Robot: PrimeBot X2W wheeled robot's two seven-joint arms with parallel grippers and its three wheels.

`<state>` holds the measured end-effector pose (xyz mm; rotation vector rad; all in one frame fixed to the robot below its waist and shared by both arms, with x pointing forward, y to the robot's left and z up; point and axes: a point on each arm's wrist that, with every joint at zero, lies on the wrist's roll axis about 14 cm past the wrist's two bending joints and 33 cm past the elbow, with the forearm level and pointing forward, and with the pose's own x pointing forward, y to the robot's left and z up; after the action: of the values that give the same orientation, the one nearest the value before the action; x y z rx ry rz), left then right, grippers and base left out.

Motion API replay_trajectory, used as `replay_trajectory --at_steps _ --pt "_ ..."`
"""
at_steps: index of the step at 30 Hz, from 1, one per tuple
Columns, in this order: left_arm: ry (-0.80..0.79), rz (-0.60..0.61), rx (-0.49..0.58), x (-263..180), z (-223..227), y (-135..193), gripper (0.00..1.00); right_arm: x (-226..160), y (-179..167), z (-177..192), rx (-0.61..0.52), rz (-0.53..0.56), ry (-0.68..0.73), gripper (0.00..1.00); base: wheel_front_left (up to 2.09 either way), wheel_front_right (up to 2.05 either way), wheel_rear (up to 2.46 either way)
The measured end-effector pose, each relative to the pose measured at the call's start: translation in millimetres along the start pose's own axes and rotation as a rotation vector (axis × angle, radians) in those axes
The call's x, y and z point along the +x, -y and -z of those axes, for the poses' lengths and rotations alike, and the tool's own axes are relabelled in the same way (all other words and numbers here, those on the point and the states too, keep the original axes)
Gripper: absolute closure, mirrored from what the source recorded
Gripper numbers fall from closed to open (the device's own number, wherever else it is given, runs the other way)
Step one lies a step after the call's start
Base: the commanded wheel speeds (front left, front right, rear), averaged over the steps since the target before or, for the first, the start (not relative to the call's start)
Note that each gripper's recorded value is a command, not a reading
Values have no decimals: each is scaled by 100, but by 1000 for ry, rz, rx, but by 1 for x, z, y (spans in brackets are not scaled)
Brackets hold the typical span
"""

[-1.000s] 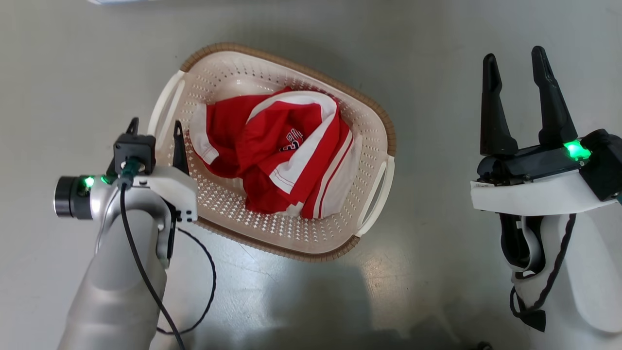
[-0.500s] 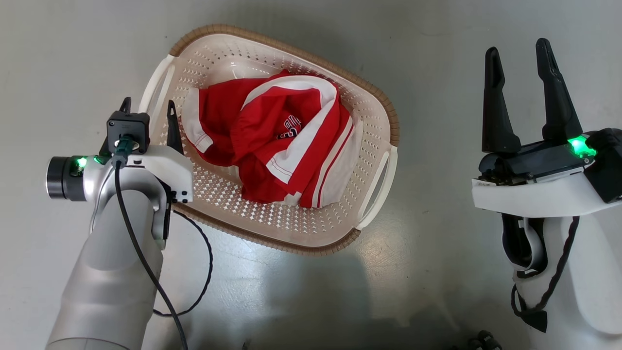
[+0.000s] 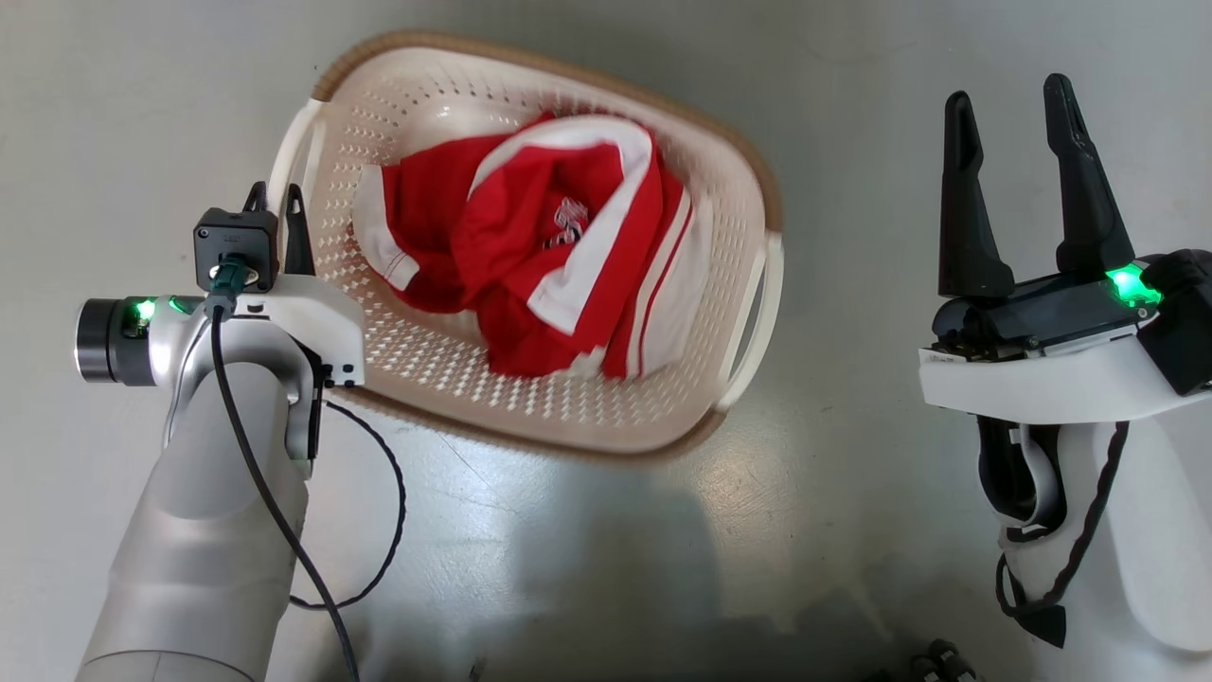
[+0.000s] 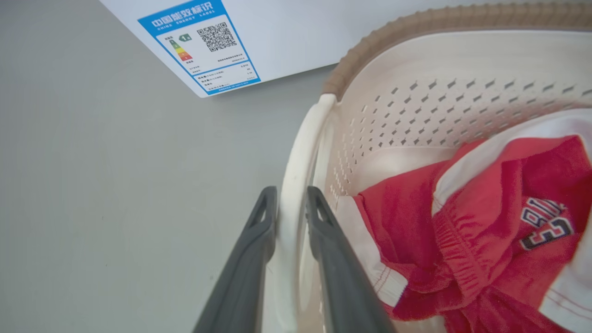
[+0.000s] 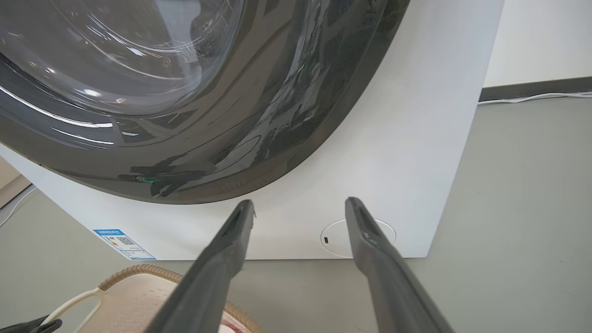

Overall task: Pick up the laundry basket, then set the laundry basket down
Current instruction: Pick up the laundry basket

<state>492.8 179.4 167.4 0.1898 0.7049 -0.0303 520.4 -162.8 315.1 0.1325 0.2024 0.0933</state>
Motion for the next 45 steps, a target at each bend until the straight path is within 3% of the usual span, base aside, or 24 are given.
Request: replay_trajectory --at_steps 3,17,33,45 --pt "-2 1 3 1 0 0 100 0 1 0 -1 2 0 0 0 0 0" --pt "15 -5 -20 0 -10 0 100 2 0 -11 -4 0 24 0 0 0 0" --pt "-37 -59 -145 -4 1 0 100 -2 5 -18 -11 10 30 0 0 0 0" --pt "-29 -59 -149 0 -1 1 100 -3 7 -16 -12 17 24 0 0 0 0"
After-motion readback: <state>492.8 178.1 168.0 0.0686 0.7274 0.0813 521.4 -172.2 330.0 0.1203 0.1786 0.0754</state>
